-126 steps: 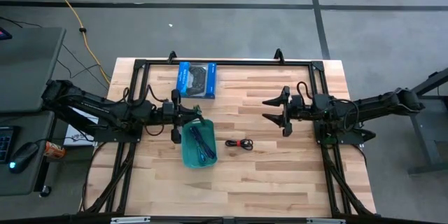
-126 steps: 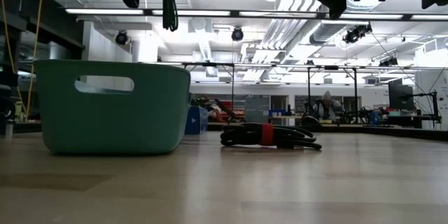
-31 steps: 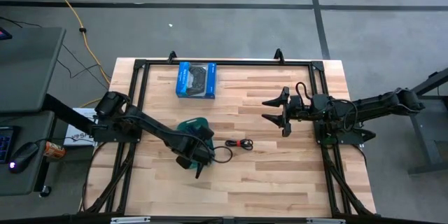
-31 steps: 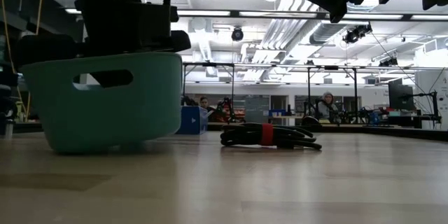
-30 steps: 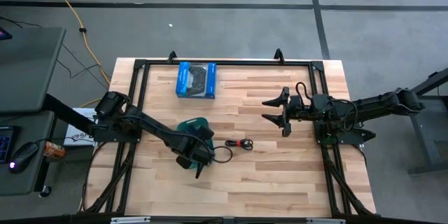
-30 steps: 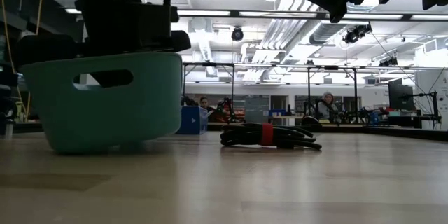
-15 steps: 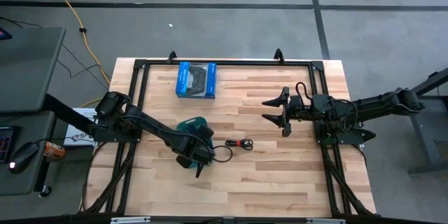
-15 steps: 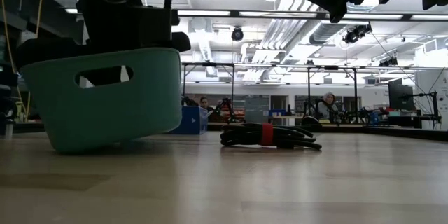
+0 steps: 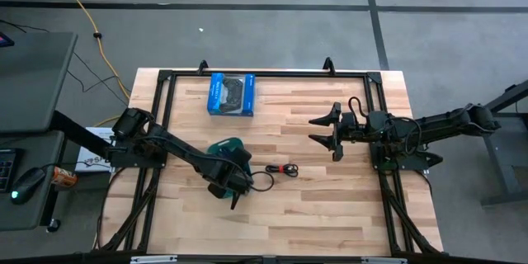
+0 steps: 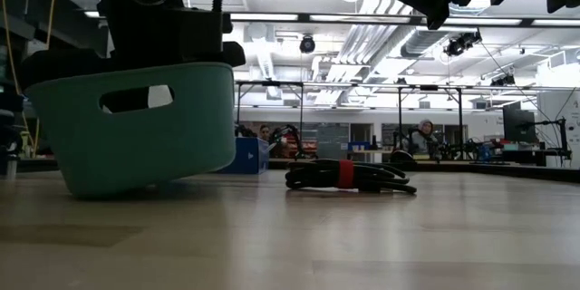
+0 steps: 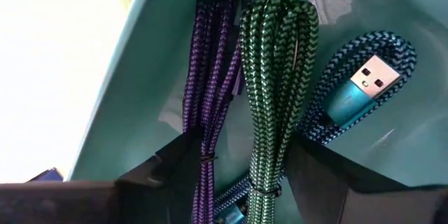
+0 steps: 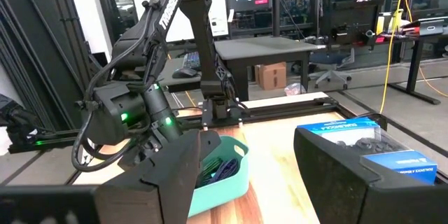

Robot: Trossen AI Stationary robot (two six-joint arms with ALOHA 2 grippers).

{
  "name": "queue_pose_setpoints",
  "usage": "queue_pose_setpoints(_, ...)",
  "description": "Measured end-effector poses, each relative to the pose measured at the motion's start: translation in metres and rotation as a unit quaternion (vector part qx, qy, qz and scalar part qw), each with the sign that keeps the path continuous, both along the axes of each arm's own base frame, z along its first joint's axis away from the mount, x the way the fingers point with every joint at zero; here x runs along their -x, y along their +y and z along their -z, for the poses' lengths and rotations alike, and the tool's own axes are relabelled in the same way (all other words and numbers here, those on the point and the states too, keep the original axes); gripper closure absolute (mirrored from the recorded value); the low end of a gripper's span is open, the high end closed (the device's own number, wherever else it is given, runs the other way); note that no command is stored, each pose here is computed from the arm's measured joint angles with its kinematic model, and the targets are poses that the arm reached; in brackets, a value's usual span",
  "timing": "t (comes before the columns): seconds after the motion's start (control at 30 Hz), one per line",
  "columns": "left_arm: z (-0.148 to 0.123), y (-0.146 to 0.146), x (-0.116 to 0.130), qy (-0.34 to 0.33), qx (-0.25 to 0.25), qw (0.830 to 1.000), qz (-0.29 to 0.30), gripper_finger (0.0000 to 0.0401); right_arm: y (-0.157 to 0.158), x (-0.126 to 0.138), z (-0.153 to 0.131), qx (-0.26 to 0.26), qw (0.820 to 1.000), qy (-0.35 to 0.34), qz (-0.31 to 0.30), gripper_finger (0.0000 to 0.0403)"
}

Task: Pick and place USB-C Cables
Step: Put the green charger cable into the green bin, then put the black charger cable into the green bin

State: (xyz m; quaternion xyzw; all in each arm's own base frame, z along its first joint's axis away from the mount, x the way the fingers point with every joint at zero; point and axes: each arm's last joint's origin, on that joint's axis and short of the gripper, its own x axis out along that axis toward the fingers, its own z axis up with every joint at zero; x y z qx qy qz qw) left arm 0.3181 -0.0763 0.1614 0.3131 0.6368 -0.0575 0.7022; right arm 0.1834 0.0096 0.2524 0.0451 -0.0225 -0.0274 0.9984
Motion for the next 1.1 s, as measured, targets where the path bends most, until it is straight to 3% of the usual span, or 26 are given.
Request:
queue_pose_setpoints(0.27,-0.002,0.000,0.000,0.004,-0.001,1.000,-0.002,0.0219,0.000,0.000,0.000,0.000,1.000,0.000,0.000,0.0180)
queue_pose_setpoints(0.6,-0.032,-0.003,-0.010,0.002,-0.001,1.000,-0.014,0.0219,0.000,0.000,0.000,0.000,1.000,0.002,0.000,0.0180)
queue_pose_setpoints(0.87,-0.082,-0.001,-0.013,0.009,-0.054,0.997,-0.048,0.0219,0.000,0.000,0.001,0.000,1.000,0.005,0.000,0.0180)
queue_pose_setpoints(1.1,-0.141,0.004,-0.002,-0.104,-0.033,0.989,-0.102,0.0219,0.000,0.000,0.002,0.000,1.000,0.010,0.000,0.0180)
